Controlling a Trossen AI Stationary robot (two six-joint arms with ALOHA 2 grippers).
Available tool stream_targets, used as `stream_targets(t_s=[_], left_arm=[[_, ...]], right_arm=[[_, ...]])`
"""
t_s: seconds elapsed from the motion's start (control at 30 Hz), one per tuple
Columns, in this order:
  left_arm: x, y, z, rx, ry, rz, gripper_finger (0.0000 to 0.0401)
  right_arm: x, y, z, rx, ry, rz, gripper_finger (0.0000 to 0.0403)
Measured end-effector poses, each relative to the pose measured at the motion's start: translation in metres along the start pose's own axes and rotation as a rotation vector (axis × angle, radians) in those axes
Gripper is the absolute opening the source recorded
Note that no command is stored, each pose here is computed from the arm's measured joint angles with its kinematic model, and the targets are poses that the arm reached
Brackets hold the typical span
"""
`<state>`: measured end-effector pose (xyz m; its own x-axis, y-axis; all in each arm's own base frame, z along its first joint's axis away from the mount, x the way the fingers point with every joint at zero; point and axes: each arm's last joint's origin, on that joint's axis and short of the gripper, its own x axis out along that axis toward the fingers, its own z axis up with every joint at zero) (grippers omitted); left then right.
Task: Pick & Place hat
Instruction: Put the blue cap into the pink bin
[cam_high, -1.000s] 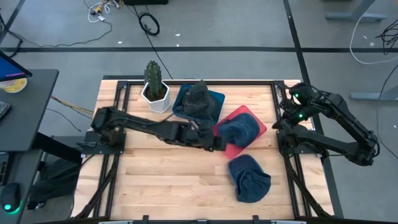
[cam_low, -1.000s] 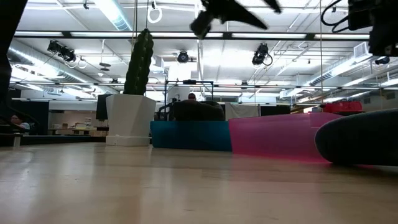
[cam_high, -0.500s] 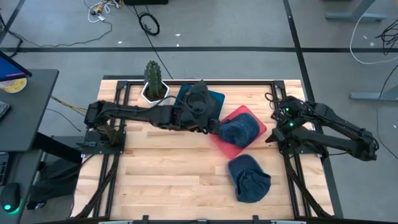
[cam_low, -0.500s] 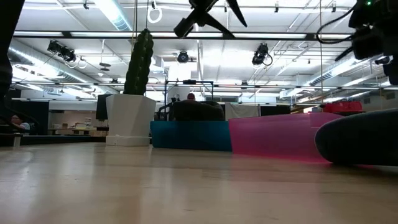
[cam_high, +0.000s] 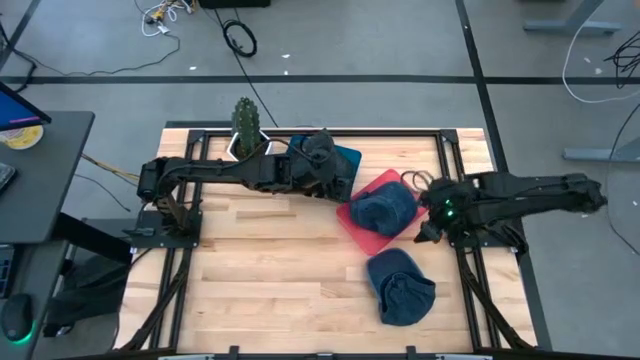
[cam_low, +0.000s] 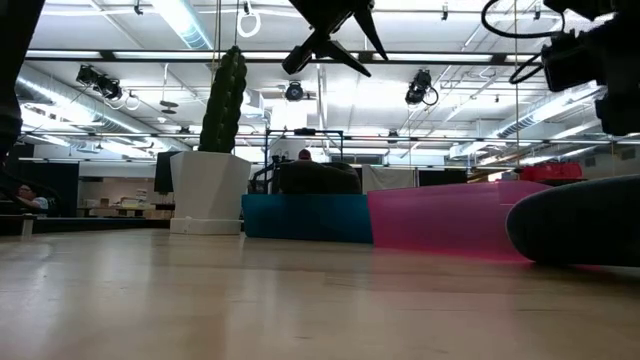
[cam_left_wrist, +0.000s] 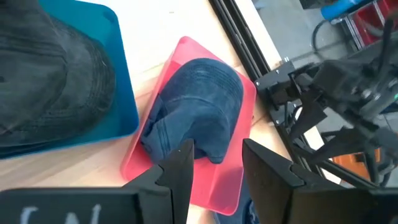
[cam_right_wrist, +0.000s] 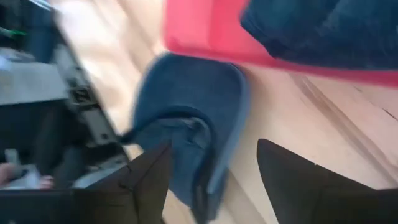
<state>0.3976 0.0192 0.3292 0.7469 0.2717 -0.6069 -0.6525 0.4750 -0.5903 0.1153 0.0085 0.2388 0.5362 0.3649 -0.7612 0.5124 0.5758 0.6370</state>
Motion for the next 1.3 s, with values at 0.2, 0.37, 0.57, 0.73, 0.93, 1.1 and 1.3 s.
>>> stream_targets(t_s=[0.2,0.37,0.57,0.73,0.93,1.1,1.3], left_arm=[[0.002,0.004,0.006,-0.002,0.015,-0.005,0.014],[0.002,0.004,0.007,-0.005,0.041,-0.02,0.014],[0.001,0.001,0.002,0.003,0.06,-0.035,0.014],[-0.005,-0.003,-0.002,-0.004,0.061,-0.048,0.014],[-0.027,-0.009,0.0,-0.022,0.034,-0.088,0.014],[-0.046,-0.015,0.001,-0.026,-0.019,-0.108,0.014],[-0.063,-0.02,-0.001,-0.024,-0.075,-0.119,0.014]], right_arm=[[0.027,0.008,-0.003,-0.012,0.1,-0.147,0.0236],[0.044,0.017,-0.005,-0.026,0.123,-0.18,0.0238],[0.06,0.02,-0.01,-0.027,0.138,-0.258,0.0233],[0.075,0.022,-0.019,-0.039,0.134,-0.279,0.0233],[0.098,0.001,-0.032,0.033,0.117,-0.265,0.0233],[0.106,-0.008,-0.039,0.029,0.121,-0.257,0.0216],[0.107,-0.006,-0.044,-0.011,0.132,-0.23,0.0121]])
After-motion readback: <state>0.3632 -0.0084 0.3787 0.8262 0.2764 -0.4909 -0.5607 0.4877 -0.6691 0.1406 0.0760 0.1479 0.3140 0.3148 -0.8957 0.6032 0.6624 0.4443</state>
